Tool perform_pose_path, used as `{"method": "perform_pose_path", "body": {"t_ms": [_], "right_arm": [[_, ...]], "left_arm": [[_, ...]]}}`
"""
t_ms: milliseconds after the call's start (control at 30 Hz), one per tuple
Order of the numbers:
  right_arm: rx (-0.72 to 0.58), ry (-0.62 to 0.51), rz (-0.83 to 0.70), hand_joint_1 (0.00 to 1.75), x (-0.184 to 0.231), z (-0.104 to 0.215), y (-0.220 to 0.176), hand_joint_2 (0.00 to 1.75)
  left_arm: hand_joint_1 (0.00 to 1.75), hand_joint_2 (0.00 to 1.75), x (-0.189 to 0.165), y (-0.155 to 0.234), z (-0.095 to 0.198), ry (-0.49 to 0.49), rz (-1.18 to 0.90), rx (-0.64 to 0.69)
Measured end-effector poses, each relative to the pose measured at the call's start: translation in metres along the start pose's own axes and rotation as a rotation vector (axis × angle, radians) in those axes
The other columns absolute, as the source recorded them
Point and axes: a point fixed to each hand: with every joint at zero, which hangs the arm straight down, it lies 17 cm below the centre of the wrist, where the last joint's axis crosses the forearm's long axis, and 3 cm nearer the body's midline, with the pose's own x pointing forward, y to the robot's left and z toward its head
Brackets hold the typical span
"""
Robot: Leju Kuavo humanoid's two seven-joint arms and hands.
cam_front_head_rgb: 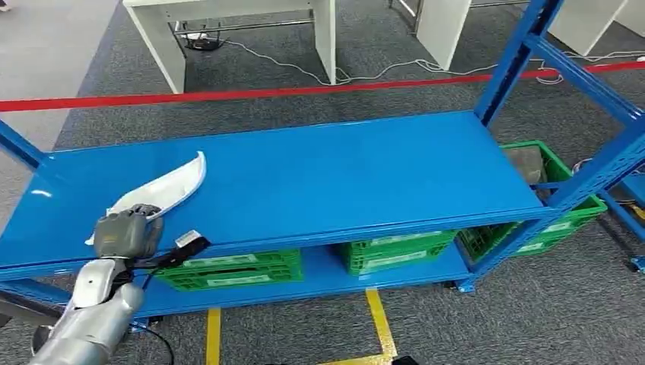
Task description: Take the parts from the cabinet and place them on the table.
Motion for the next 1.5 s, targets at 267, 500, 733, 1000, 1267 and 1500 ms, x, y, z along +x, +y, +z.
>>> {"method": "perform_pose_path", "body": {"t_ms": [267, 500, 733, 1000, 1267, 1500], "right_arm": [[-0.005, 0.001, 0.001, 0.00, 0.000, 0.000, -0.001, 0.00], [-0.008, 0.002, 0.008, 0.00, -0.002, 0.000, -0.002, 0.00], [-0.015, -0.004, 0.008, 0.00, 0.001, -0.001, -0.003, 0.00], [-0.025, -0.014, -0.002, 0.00, 0.004, -0.001, -0.006, 0.00], [-0.055, -0.038, -0.092, 0.00, 0.021, -0.001, -0.008, 0.00], [-0.093, -0.120, -0.324, 0.00, 0.134, 0.011, -0.017, 0.00]], "left_arm": [[1.75, 1.75, 0.031, 0.103, -0.019, -0.038, 0.057, 0.322], [1.75, 1.75, 0.060, 0.186, -0.001, -0.022, 0.293, 0.612], [1.75, 1.75, 0.142, 0.260, 0.019, -0.203, 0.579, 0.796], [1.75, 1.75, 0.196, 0.272, 0.039, -0.301, 0.862, 0.781], [1.75, 1.75, 0.219, 0.276, 0.038, -0.342, 1.061, 0.757], [1.75, 1.75, 0.279, 0.260, 0.023, -0.444, 1.270, 0.617]]}}
